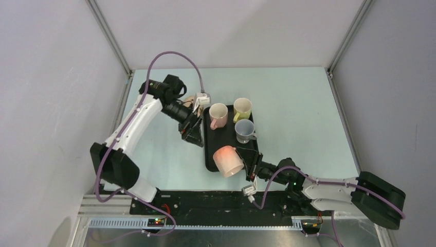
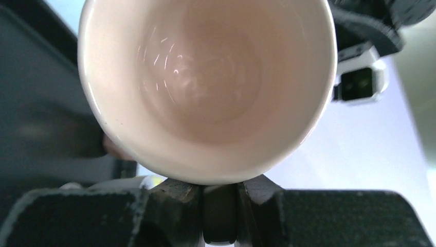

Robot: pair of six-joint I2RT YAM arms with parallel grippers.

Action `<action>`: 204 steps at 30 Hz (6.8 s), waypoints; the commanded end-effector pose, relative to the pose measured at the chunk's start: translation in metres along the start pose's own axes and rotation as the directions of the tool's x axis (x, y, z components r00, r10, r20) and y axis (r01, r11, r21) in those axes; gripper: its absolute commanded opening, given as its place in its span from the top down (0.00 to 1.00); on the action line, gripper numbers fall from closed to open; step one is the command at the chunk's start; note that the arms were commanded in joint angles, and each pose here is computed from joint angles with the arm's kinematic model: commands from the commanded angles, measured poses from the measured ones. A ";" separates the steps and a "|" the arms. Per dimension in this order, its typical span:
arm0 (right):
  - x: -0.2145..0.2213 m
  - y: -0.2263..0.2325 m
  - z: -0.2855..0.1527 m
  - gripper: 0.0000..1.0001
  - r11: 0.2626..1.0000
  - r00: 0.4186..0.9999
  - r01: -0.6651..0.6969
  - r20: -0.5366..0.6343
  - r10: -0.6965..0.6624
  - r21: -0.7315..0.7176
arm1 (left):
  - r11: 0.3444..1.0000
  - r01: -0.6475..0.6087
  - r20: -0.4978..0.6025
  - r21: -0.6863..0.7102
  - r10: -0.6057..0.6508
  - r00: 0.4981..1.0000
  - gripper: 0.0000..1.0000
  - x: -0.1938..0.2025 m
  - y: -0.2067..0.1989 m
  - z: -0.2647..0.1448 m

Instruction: Turn the mug right side up

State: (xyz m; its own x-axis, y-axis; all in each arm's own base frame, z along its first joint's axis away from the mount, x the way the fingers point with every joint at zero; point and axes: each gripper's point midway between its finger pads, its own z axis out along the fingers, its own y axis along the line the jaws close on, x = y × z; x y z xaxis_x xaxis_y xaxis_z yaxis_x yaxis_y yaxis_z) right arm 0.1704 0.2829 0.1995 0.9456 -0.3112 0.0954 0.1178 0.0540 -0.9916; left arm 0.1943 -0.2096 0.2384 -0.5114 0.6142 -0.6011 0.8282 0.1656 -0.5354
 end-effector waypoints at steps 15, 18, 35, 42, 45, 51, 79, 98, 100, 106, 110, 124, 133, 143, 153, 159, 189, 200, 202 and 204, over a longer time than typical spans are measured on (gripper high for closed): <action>0.023 0.084 -0.046 1.00 0.577 0.691 -0.722 -0.430 0.581 -0.381 | 0.765 0.146 0.122 -0.628 -0.088 0.989 0.00 0.003 0.132 -0.047; 0.027 0.090 -0.054 1.00 0.533 0.654 -0.756 -0.464 0.597 -0.380 | 0.757 0.174 0.143 -0.630 -0.108 0.984 0.00 -0.007 0.145 -0.046; 0.048 0.111 -0.066 1.00 0.257 0.364 -0.931 -0.665 0.652 -0.259 | 0.770 0.247 0.202 -0.589 -0.155 0.967 0.00 -0.045 0.190 -0.033; 0.052 0.114 -0.066 1.00 0.229 0.327 -0.945 -0.686 0.649 -0.234 | 0.698 0.290 0.185 -0.655 -0.224 0.957 0.00 -0.033 0.220 -0.033; 0.055 0.116 -0.065 0.98 0.218 0.312 -0.950 -0.696 0.646 -0.223 | 0.661 0.306 0.177 -0.686 -0.256 0.950 0.00 -0.026 0.232 -0.033; 0.054 0.131 -0.064 0.86 0.171 0.282 -0.959 -0.732 0.620 -0.225 | 0.615 0.312 0.169 -0.724 -0.280 0.945 0.00 -0.021 0.249 -0.035; 0.080 0.085 -0.078 0.22 0.325 0.321 -0.936 -0.714 0.622 -0.138 | 0.477 0.345 0.118 -0.809 -0.442 0.889 0.03 0.036 0.292 -0.029; 0.077 0.038 -0.078 0.19 0.372 0.324 -0.926 -0.621 0.714 -0.056 | 0.528 0.463 0.261 -0.712 -0.412 0.873 0.00 0.006 0.278 -0.046; 0.080 0.042 -0.078 0.19 0.378 0.324 -0.924 -0.627 0.709 -0.050 | 0.514 0.480 0.285 -0.711 -0.412 0.865 0.00 0.001 0.278 -0.050; 0.084 0.061 -0.082 0.19 0.397 0.330 -0.917 -0.659 0.676 -0.052 | 0.419 0.539 0.357 -0.731 -0.438 0.825 0.00 -0.006 0.293 -0.059; 0.085 0.064 -0.082 0.19 0.408 0.336 -0.912 -0.662 0.670 -0.051 | 0.362 0.588 0.402 -0.724 -0.472 0.785 0.00 -0.006 0.306 -0.055; 0.085 0.074 -0.081 0.19 0.400 0.328 -0.915 -0.676 0.659 -0.054 | 0.209 0.639 0.467 -0.741 -0.523 0.713 0.00 0.000 0.336 -0.041; 0.085 0.074 -0.081 0.19 0.404 0.331 -0.913 -0.670 0.665 -0.050 | 0.160 0.545 0.371 -0.823 -0.574 0.730 0.00 0.036 0.345 -0.041; 0.084 0.070 -0.079 0.19 0.416 0.341 -0.908 -0.657 0.673 -0.046 | 0.208 0.495 0.273 -0.843 -0.628 0.729 0.00 0.061 0.344 -0.045; 0.084 0.067 -0.078 0.19 0.421 0.345 -0.906 -0.649 0.678 -0.042 | 0.320 0.464 0.140 -0.826 -0.680 0.720 0.00 0.077 0.324 -0.035; 0.083 0.066 -0.077 0.19 0.422 0.346 -0.906 -0.646 0.681 -0.041 | 0.357 0.456 0.081 -0.815 -0.709 0.700 0.00 0.087 0.313 -0.030; 0.081 0.067 -0.076 0.19 0.426 0.356 -0.903 -0.639 0.682 -0.048 | 0.563 0.497 0.159 -0.660 -0.543 0.825 0.44 0.015 0.283 -0.043; 0.082 0.070 -0.077 0.19 0.429 0.356 -0.902 -0.647 0.674 -0.049 | 0.433 0.470 0.191 -0.769 -0.547 0.815 0.00 0.034 0.281 -0.062; 0.083 0.070 -0.077 0.19 0.429 0.355 -0.902 -0.648 0.673 -0.049 | 0.417 0.466 0.186 -0.781 -0.557 0.810 0.00 0.041 0.283 -0.060; 0.083 0.070 -0.077 0.19 0.429 0.355 -0.902 -0.648 0.674 -0.048 | 0.409 0.464 0.179 -0.786 -0.567 0.804 0.00 0.048 0.286 -0.056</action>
State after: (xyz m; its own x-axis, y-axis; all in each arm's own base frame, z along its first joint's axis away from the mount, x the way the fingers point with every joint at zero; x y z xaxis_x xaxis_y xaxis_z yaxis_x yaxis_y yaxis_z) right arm 0.2293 0.1849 0.1241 0.2005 -0.7033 -0.6821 -0.8336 0.2434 -0.4959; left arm 0.4141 -0.0974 0.0731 -0.9350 0.2730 -0.2263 0.3017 0.9477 -0.1037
